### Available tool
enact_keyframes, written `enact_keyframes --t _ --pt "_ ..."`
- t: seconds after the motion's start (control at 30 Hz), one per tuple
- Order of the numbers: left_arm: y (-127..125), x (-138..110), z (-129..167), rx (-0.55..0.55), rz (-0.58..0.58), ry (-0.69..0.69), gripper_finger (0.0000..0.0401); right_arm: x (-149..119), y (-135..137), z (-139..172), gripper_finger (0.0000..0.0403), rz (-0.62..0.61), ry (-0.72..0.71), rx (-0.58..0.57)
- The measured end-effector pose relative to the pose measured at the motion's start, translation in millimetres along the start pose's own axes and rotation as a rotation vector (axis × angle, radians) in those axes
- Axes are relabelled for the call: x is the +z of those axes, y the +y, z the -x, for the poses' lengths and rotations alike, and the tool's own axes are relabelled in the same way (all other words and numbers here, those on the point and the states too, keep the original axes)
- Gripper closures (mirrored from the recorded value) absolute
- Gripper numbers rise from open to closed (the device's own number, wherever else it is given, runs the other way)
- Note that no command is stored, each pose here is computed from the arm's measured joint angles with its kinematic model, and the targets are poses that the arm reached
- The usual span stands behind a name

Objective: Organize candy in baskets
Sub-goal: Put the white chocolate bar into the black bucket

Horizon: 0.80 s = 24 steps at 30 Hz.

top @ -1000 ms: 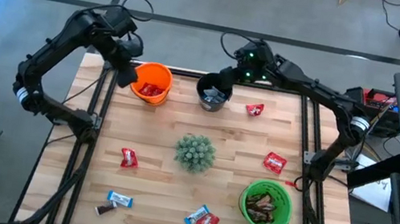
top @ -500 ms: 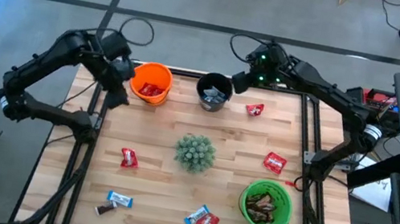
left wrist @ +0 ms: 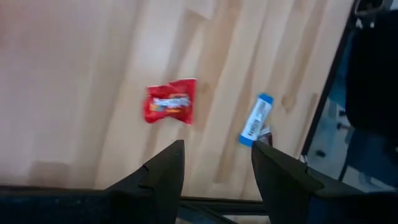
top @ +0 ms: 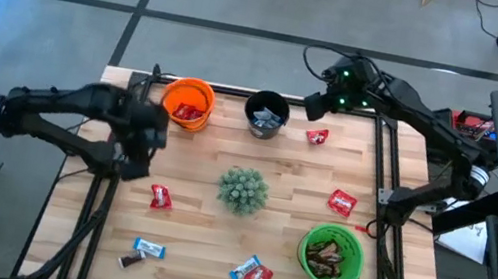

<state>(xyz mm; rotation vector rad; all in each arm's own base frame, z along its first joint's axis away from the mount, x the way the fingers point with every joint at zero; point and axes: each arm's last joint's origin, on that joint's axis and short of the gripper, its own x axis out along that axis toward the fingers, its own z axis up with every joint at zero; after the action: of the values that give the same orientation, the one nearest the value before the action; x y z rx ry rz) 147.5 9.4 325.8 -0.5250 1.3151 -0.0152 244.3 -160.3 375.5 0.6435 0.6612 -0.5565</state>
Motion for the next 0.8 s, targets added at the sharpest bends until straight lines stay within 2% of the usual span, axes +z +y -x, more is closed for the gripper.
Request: enact_keyframes --t 0.27,0.53,0.8 --pt "-35 2 -31 -0.042 -0.056 0.035 0.0233 -8 0 18 0.0256 -0.013 0.021 -0.008" --pt "-65 9 -58 -0.002 -0.139 0.028 0.0233 -16 -1 29 0.0259 -0.022 0.065 -0.025" --pt "-84 9 -90 0.042 -0.174 0.141 0.0233 -33 -1 47 0.0255 -0.029 0.156 -0.051"
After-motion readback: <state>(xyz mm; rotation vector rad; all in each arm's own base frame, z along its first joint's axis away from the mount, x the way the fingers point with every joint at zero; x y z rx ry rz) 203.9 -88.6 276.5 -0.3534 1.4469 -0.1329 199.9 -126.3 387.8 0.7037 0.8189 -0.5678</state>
